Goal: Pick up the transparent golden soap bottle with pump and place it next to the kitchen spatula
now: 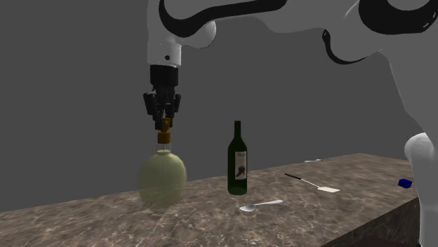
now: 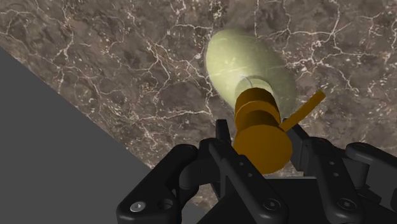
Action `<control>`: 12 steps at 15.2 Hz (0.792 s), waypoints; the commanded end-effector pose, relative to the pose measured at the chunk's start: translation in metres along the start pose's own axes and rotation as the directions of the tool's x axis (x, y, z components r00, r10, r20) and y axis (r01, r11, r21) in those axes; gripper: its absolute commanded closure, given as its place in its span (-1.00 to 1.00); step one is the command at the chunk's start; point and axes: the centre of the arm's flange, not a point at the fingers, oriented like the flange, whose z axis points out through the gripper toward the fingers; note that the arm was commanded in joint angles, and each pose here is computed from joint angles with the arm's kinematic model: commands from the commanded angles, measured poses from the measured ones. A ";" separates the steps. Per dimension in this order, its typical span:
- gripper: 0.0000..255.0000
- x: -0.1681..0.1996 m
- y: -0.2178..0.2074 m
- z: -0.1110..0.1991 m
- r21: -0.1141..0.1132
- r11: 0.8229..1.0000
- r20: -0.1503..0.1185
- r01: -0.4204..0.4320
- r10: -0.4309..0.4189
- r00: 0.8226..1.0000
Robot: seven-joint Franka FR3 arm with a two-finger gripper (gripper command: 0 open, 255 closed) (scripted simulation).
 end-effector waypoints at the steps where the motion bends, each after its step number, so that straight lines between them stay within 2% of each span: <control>1: 1.00 -0.011 0.022 -0.001 0.000 1.000 -0.001 0.000 0.000 1.000; 12: 1.00 -0.079 0.150 0.007 0.000 1.000 -0.001 0.000 0.000 1.000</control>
